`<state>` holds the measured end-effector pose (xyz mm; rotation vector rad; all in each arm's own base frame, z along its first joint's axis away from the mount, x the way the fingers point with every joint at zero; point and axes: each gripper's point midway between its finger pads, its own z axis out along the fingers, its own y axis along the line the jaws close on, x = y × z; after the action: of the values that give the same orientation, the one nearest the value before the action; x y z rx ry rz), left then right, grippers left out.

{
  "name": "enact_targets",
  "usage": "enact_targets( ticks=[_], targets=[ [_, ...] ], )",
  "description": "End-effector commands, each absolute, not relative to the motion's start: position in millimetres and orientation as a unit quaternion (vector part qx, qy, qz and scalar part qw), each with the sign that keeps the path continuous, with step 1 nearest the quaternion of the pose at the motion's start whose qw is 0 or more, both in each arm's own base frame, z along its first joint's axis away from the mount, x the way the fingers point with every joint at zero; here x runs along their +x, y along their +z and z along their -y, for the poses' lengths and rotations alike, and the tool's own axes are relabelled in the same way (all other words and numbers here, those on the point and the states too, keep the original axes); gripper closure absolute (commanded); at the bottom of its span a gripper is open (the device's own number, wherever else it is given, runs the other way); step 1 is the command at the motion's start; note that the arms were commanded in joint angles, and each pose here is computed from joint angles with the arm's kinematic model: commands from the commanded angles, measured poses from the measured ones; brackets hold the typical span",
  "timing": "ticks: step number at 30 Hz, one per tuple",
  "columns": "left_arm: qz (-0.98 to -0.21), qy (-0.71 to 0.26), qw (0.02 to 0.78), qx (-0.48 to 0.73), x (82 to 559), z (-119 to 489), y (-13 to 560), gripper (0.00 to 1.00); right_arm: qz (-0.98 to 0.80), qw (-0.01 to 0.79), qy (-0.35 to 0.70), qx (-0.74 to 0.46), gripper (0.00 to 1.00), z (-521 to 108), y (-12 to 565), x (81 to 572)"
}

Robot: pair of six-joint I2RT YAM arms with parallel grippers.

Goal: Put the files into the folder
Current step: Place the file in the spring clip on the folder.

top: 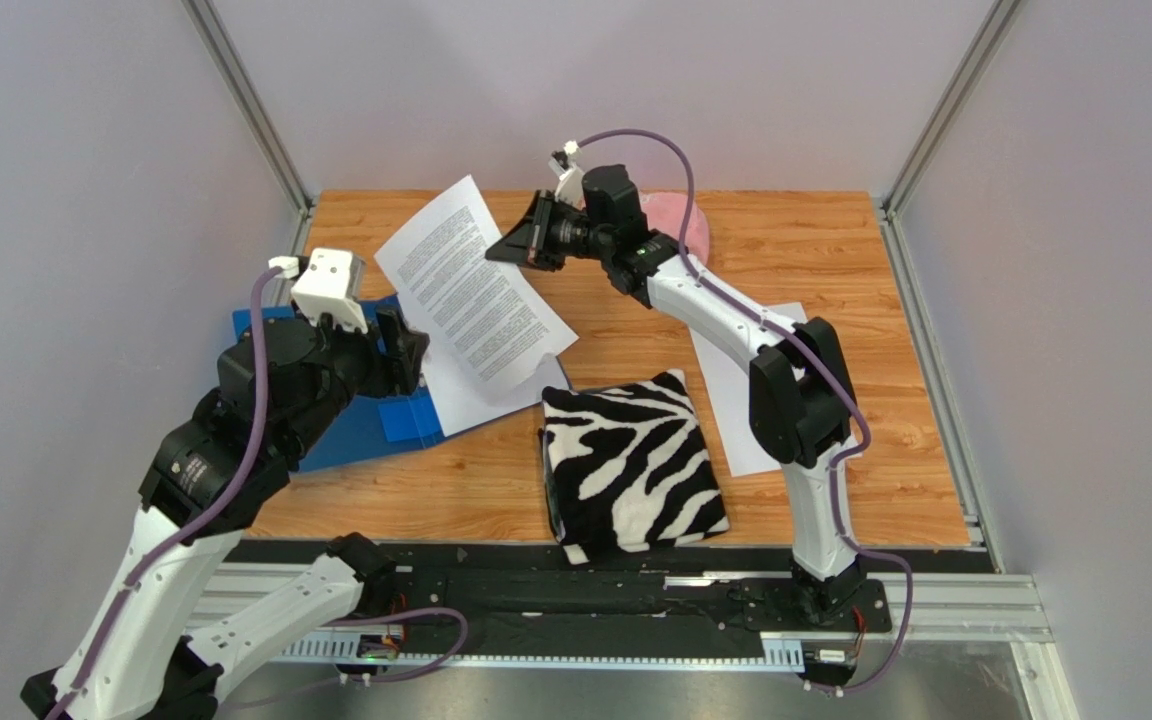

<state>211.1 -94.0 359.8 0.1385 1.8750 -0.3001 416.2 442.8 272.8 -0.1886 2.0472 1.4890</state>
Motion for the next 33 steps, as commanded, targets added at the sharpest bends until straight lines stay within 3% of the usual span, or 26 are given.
enact_targets(
  ticks=[1, 10, 19, 33],
  targets=[
    [-0.805, -0.119, 0.578, 0.060, 213.0, 91.8, 356.8, 0.32, -0.753, 0.280, 0.595, -0.026, 1.00, -439.4, 264.3, 440.4],
    [-0.808, -0.120, 0.573, 0.072, 219.0, 98.9, 352.3, 0.31, -0.795, 0.228, 0.561, -0.023, 1.00, -445.2, 170.4, 472.3],
    [-0.810, -0.128, 0.567, 0.079, 221.6, 105.4, 349.2, 0.31, -0.821, 0.228, 0.524, -0.005, 1.00, -434.9, 110.9, 490.9],
    [-0.812, -0.139, 0.561, 0.079, 221.2, 110.0, 345.9, 0.31, -0.829, 0.226, 0.511, 0.023, 1.00, -429.4, 82.1, 504.7]
  ],
)
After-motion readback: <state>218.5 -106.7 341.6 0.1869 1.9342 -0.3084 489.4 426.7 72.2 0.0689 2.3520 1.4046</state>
